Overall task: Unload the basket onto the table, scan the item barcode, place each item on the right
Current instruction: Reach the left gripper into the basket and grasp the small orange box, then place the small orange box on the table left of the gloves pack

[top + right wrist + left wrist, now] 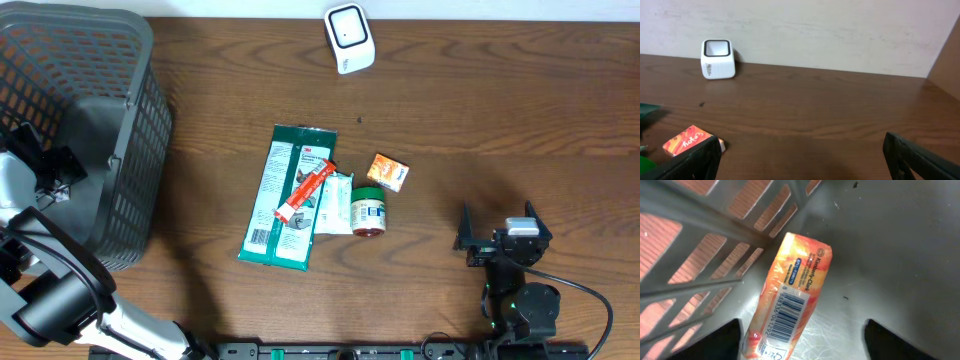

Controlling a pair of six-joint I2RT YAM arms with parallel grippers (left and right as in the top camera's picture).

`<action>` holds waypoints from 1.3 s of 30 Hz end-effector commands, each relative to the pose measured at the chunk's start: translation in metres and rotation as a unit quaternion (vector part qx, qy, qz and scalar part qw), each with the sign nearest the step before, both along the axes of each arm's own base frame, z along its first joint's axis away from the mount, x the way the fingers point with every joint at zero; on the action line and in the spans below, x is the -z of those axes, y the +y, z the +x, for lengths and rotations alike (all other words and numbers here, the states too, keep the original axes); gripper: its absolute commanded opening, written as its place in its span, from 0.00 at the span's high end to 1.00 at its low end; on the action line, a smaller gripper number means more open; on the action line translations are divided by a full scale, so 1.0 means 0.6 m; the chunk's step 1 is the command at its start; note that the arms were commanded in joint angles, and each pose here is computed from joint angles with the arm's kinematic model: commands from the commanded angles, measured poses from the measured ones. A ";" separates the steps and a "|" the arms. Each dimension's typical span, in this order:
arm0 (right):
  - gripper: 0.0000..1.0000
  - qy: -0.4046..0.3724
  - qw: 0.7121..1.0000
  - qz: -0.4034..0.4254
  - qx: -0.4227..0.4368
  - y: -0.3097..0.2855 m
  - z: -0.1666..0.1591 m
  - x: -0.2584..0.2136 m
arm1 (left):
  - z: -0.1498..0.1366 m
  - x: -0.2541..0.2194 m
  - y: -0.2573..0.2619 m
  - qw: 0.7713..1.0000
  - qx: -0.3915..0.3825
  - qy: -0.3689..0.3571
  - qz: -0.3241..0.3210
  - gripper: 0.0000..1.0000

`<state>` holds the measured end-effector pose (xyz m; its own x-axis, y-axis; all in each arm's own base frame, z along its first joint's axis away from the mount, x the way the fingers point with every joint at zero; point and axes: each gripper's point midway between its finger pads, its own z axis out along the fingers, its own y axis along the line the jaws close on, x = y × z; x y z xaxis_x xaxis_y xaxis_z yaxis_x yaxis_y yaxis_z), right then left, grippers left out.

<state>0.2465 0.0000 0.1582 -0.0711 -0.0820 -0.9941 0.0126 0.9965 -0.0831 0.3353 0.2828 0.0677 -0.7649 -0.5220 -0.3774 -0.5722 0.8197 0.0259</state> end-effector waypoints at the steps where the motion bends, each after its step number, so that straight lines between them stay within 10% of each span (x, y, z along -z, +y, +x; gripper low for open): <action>1: 0.01 -0.001 1.000 0.007 0.007 -0.004 0.000 0.000 | -0.008 0.005 0.007 1.000 0.000 0.007 0.007 0.28; 21: 0.01 -0.001 1.000 0.007 0.007 -0.004 0.000 0.000 | -0.010 -0.004 0.005 0.999 -0.038 -0.004 -0.004 0.92; 30: 0.01 -0.001 1.000 0.007 0.007 -0.004 0.000 0.000 | 0.019 -0.329 0.002 0.965 -0.101 -0.225 0.086 0.92; 39: 0.01 -0.001 1.000 0.007 0.007 -0.004 0.000 0.000 | -0.056 -0.576 -0.221 0.911 -0.002 -0.407 0.070 0.92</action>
